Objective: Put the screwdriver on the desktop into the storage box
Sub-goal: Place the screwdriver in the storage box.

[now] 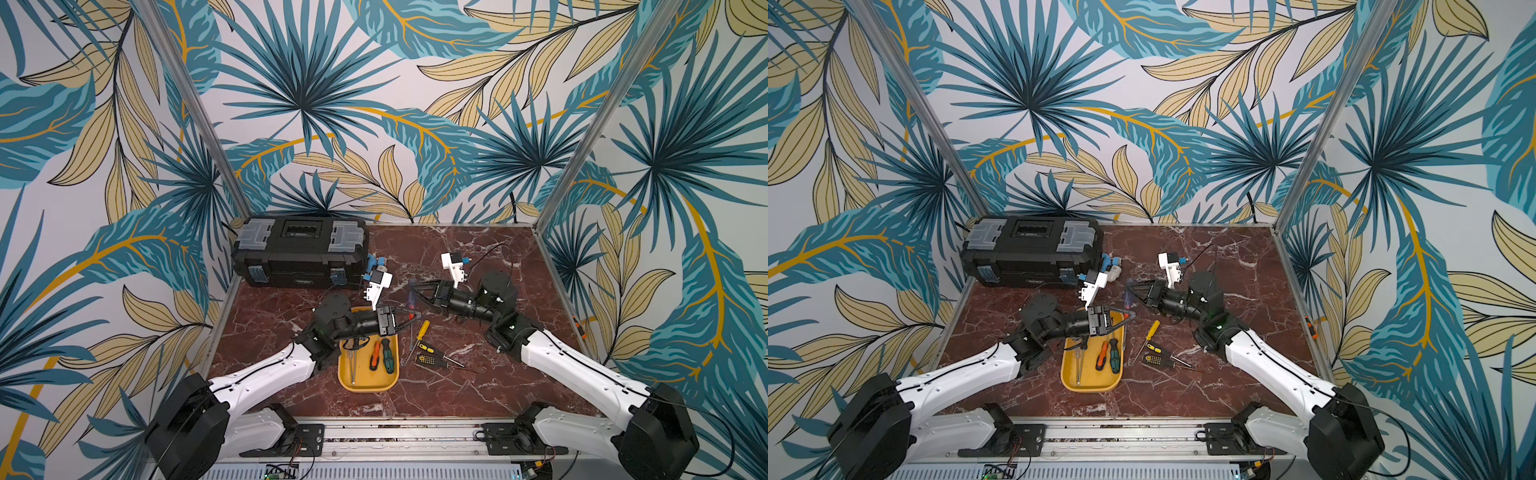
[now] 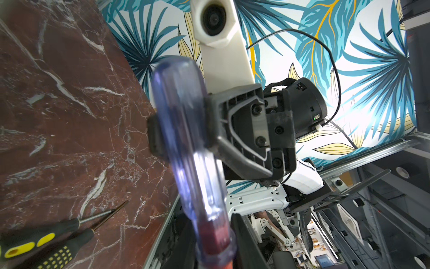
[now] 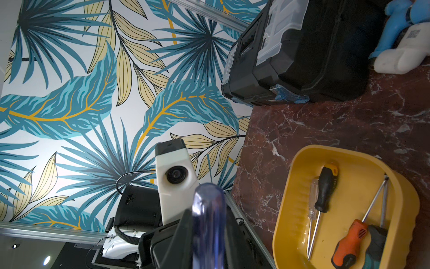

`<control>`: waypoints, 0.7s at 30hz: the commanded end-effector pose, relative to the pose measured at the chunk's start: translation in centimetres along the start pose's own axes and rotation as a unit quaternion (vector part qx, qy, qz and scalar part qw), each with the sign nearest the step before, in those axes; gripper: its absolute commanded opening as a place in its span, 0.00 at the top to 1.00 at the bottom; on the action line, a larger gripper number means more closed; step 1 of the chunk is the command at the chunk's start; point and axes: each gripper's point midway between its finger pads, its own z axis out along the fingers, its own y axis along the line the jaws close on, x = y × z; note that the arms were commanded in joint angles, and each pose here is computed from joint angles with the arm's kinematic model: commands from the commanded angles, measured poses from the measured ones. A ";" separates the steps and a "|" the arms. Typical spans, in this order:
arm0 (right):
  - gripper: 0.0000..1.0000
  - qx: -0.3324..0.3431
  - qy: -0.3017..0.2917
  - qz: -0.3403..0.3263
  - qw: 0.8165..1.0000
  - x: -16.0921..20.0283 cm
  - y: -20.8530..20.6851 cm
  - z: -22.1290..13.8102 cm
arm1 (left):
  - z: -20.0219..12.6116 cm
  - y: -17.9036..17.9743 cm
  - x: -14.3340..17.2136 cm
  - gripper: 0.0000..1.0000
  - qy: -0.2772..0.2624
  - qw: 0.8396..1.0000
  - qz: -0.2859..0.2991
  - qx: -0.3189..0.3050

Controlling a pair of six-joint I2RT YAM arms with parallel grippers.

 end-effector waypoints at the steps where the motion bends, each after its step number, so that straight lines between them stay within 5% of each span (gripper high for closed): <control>1: 1.00 -0.008 -0.009 0.002 1.000 0.1 0.2 -0.3 | -0.2 -0.4 0.1 0.86 -0.002 1.000 0.011 0.008; 5: 0.95 0.012 -0.005 -0.003 1.000 0.4 -0.5 -0.5 | -0.2 1.8 -0.2 1.00 -0.014 0.999 0.000 -0.049; 10: 0.32 0.216 -0.001 -0.074 0.974 0.8 -5.1 -3.6 | -1.7 5.9 -0.9 1.00 -0.037 0.982 -0.012 -0.183; 14: 0.39 0.311 0.028 -0.136 0.940 2.1 -7.0 -6.1 | -4.5 8.6 -1.5 1.00 -0.064 0.950 -0.016 -0.306; 21: 0.53 0.295 0.104 -0.224 0.923 7.9 -5.6 -4.4 | -4.8 7.7 -2.2 1.00 -0.085 0.951 -0.023 -0.297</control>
